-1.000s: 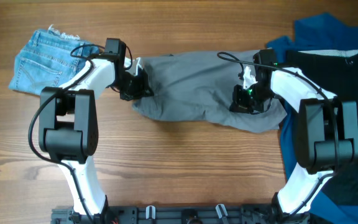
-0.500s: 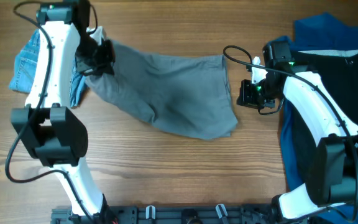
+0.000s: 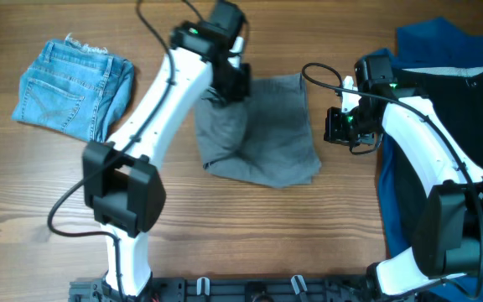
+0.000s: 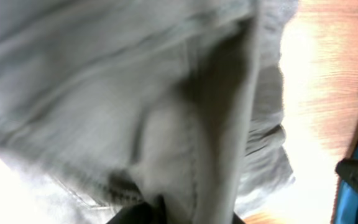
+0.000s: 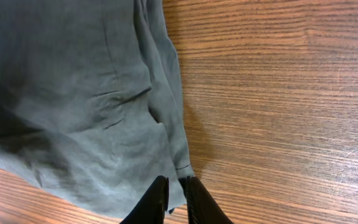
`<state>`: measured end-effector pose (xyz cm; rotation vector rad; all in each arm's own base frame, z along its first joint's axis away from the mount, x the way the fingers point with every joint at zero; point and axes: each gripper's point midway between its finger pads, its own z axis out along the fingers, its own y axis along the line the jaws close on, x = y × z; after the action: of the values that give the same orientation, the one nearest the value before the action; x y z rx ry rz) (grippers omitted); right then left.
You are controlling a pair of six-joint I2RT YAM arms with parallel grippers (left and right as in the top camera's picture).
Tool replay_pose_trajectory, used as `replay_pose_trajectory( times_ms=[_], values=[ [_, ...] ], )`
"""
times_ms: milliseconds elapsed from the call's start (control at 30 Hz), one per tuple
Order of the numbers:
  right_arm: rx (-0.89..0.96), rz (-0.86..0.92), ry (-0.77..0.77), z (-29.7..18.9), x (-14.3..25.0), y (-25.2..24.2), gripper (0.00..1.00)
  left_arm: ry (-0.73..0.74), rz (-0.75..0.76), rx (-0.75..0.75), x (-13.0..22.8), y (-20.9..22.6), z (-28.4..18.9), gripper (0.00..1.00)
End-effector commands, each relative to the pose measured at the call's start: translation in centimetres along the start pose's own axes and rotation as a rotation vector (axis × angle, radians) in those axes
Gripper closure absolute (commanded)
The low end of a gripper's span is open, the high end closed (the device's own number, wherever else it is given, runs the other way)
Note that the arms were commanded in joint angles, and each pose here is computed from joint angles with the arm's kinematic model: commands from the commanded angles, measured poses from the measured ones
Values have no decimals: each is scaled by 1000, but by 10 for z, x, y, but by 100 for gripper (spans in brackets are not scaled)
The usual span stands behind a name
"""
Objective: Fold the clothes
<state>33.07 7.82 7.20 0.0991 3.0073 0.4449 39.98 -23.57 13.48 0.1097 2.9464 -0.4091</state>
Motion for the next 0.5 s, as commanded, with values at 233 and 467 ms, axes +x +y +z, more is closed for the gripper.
replay_pose_trajectory(
  times_ms=[233,467],
  values=[
    [21,5,-19,-4,-4,-1,75,52,61,26,34,-65,43,0],
    [-126,-154,-22,-6,-5,25,72,-65,43,34,-11,-22,-54,1]
  ],
)
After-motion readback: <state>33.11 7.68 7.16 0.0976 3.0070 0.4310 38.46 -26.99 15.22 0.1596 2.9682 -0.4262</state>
